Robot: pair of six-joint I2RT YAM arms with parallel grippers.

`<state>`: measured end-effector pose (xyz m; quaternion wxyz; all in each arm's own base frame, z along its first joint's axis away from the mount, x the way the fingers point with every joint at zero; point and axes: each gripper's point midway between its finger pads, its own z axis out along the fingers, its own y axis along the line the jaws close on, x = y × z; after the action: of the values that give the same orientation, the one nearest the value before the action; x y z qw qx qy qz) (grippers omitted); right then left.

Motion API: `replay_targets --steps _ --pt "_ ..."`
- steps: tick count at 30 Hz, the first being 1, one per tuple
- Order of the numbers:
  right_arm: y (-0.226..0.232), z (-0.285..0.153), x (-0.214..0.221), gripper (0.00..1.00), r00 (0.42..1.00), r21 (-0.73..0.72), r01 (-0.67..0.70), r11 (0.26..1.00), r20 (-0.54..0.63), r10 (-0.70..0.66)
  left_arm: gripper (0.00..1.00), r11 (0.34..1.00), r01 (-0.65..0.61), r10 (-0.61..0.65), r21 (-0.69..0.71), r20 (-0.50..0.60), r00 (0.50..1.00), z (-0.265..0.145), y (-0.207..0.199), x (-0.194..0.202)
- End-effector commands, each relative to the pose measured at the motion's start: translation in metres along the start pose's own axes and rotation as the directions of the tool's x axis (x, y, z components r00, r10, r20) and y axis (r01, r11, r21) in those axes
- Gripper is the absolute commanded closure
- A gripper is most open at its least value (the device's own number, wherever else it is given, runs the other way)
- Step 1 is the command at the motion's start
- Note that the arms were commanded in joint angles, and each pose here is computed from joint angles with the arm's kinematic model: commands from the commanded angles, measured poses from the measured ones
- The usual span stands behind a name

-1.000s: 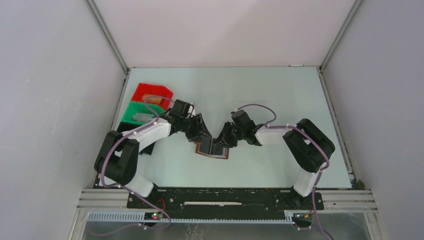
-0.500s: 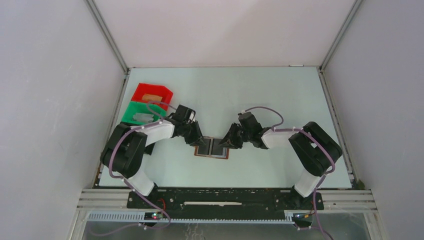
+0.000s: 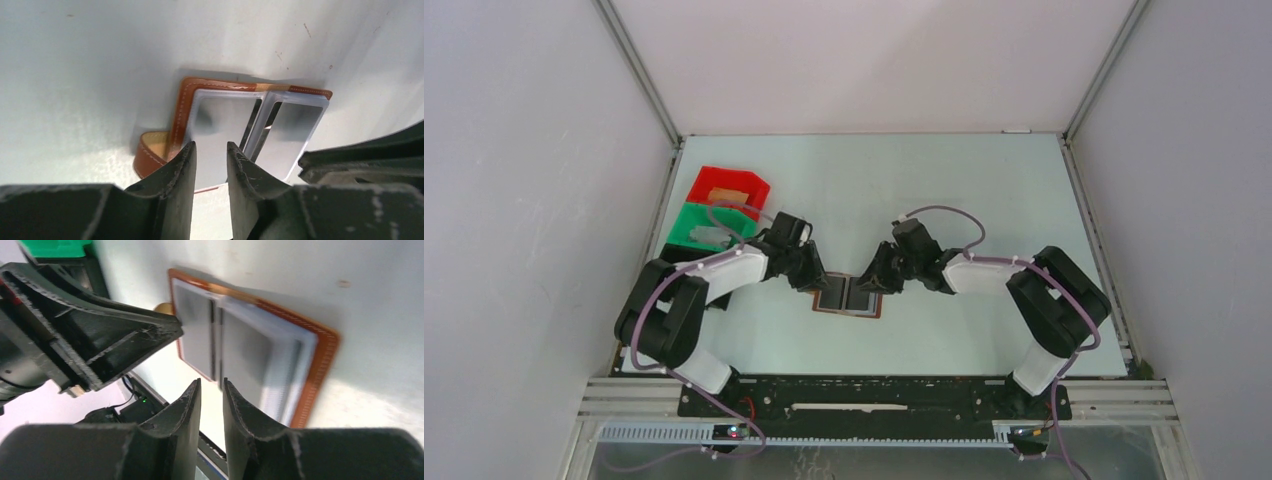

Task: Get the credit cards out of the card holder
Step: Remove the credit card from the card holder.

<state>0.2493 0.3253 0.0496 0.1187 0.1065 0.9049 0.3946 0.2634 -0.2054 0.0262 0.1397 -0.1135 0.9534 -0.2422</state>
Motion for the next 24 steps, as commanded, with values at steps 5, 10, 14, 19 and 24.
replay_targets --steps 5,10,14,19,24 --pt "0.051 0.017 0.0 0.69 0.997 -0.083 0.076 0.994 -0.014 -0.078 0.64 0.996 -0.042 0.048 -0.08 0.064 0.997 -0.019 0.012 -0.009" --pt "0.041 0.029 0.001 0.69 0.999 -0.045 0.039 0.998 -0.03 -0.04 0.7 0.999 -0.034 0.034 -0.033 0.005 0.999 -0.004 0.01 0.003" --pt "0.023 0.037 0.006 0.7 0.999 0.015 0.005 1.0 -0.047 -0.004 0.74 0.999 -0.035 0.034 -0.04 -0.027 0.999 0.004 0.013 0.009" --pt "0.0 0.038 0.007 0.72 0.999 0.116 -0.027 0.993 -0.018 0.029 0.87 0.998 -0.049 0.045 -0.048 -0.077 0.996 0.014 0.014 0.02" --pt "-0.019 0.026 0.005 0.7 0.997 0.162 -0.063 0.985 0.043 0.057 0.92 0.998 -0.062 0.059 -0.026 -0.1 0.993 0.02 0.004 0.031"
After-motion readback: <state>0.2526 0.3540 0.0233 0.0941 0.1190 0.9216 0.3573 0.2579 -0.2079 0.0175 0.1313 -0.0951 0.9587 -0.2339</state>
